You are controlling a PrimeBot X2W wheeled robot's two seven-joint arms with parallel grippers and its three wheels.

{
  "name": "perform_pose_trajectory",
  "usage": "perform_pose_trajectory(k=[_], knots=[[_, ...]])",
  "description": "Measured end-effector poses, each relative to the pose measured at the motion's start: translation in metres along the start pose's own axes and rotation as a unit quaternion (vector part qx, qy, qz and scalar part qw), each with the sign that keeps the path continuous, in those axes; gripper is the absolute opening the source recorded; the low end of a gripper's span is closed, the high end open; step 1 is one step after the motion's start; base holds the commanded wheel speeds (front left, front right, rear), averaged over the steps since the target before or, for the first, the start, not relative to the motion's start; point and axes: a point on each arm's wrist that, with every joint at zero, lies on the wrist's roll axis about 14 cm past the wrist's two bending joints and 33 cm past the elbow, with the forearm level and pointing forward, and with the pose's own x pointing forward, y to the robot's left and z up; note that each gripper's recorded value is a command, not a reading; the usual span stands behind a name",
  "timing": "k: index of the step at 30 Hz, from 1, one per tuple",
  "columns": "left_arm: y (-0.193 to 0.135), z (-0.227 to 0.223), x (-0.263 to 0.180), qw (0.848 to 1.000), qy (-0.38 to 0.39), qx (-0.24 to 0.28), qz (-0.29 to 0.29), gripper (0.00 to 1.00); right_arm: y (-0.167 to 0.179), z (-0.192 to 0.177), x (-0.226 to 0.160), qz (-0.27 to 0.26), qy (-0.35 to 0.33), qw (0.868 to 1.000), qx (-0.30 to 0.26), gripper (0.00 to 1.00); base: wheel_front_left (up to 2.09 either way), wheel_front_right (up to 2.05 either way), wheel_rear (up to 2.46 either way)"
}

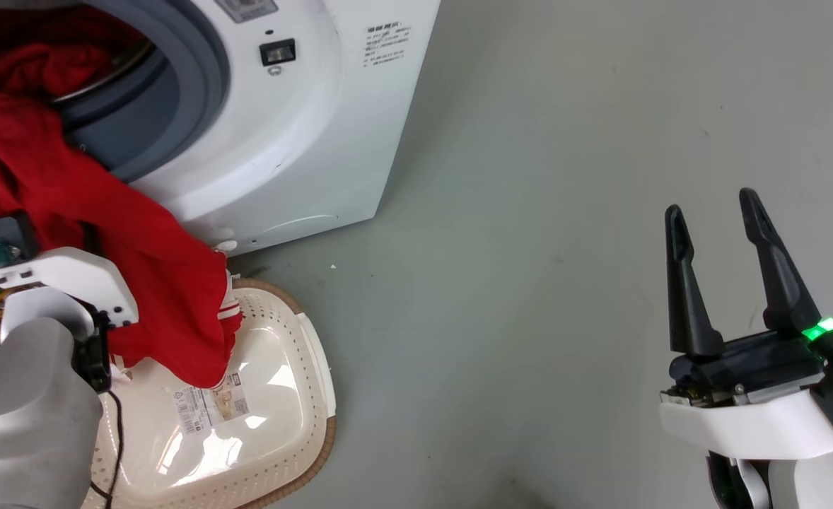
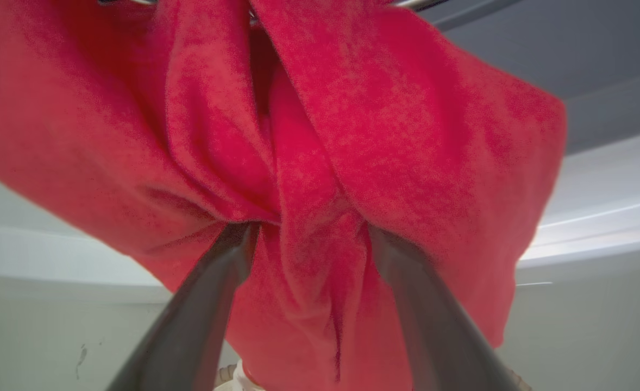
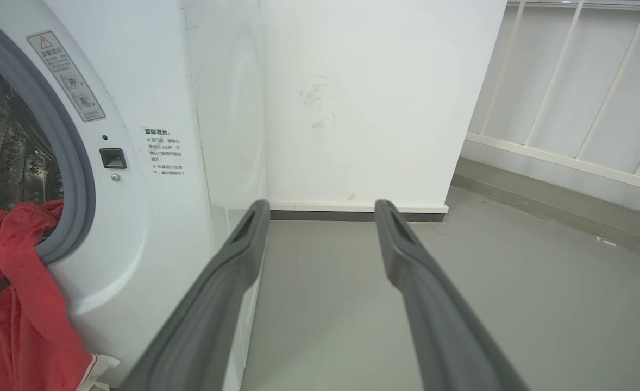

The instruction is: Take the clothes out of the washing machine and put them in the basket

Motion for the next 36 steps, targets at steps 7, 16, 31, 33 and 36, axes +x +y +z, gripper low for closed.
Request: perform_pose_trajectory(k=[7,16,31,33,36], knots=[[-0.006,-0.023,0.014,1.000,0.031,0.004,-0.004,1.00,-0.004,-0.008,0.005,-0.006,0.010,1.000,-0.004,1.00,0.00,0.00,0.00],[-0.005,-0.026,0.016,0.999,0.038,-0.003,-0.003,0.00,-0.006,-0.008,0.006,-0.008,0.010,1.000,-0.003,1.00,0.00,0.00,0.00],[-0.004,-0.005,-0.012,1.000,0.002,-0.014,-0.011,0.00,0.001,0.004,0.001,0.003,-0.007,1.000,0.001,1.00,0.00,0.00,0.00],[-0.005,0.001,-0.017,1.000,-0.009,-0.012,-0.014,0.00,0.003,0.008,0.000,0.005,-0.012,1.000,0.001,1.00,0.00,0.00,0.00],[-0.007,0.008,-0.029,1.000,-0.022,-0.007,-0.021,0.00,0.004,0.011,-0.006,0.006,-0.014,1.000,0.005,1.00,0.00,0.00,0.00]])
